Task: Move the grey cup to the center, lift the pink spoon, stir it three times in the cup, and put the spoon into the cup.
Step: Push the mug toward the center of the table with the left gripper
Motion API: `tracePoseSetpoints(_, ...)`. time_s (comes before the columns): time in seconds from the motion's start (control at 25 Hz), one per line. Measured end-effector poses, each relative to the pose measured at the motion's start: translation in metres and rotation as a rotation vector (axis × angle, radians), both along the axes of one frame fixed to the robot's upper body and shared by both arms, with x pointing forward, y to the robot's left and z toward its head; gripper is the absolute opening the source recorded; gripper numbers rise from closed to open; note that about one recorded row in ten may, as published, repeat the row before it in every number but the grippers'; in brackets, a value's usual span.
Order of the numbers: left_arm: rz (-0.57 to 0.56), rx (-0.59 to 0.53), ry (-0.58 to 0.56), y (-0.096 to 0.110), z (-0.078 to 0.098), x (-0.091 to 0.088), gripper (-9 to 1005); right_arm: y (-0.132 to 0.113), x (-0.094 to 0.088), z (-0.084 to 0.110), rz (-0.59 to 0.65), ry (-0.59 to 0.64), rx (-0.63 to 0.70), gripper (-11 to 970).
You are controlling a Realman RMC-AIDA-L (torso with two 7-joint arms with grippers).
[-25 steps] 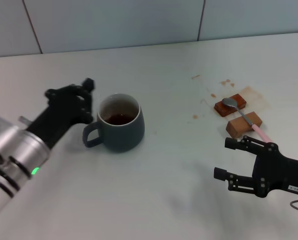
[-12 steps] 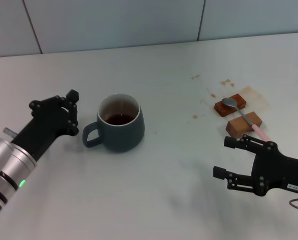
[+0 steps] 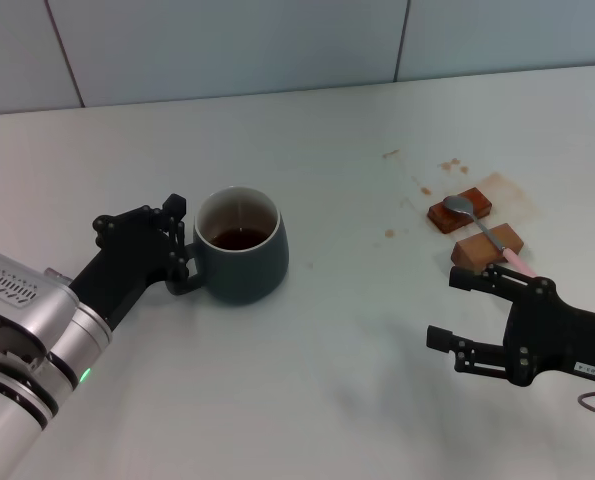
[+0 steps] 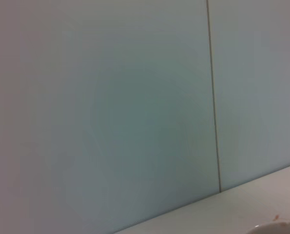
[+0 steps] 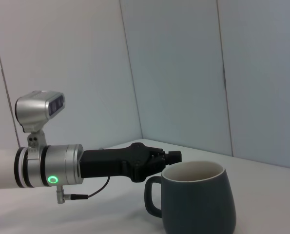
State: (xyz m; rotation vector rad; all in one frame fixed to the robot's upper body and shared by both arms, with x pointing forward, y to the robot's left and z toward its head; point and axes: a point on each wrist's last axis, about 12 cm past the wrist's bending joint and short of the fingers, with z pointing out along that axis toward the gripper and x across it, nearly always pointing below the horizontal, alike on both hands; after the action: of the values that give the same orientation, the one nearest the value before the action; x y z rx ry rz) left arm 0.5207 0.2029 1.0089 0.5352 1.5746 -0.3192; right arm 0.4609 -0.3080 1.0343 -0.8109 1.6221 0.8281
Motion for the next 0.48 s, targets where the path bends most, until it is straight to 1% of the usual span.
tracePoseSetpoints(0.28,-0.007,-0.004,0.008,-0.004,0.0,-0.001,-1,-0.001,0.0,0.0,0.0,0.001,0.001,819)
tracePoseSetpoints(0.4,-0.025,-0.02,0.013,-0.013,0.002,0.001,-1,-0.002,-0.001,0.0,-0.003,0.003,-0.002,819)
tracePoseSetpoints(0.48,-0.025,-0.02,0.013,-0.013,0.002,0.001,-1,-0.003,-0.001,0.0,-0.004,0.002,-0.004,819)
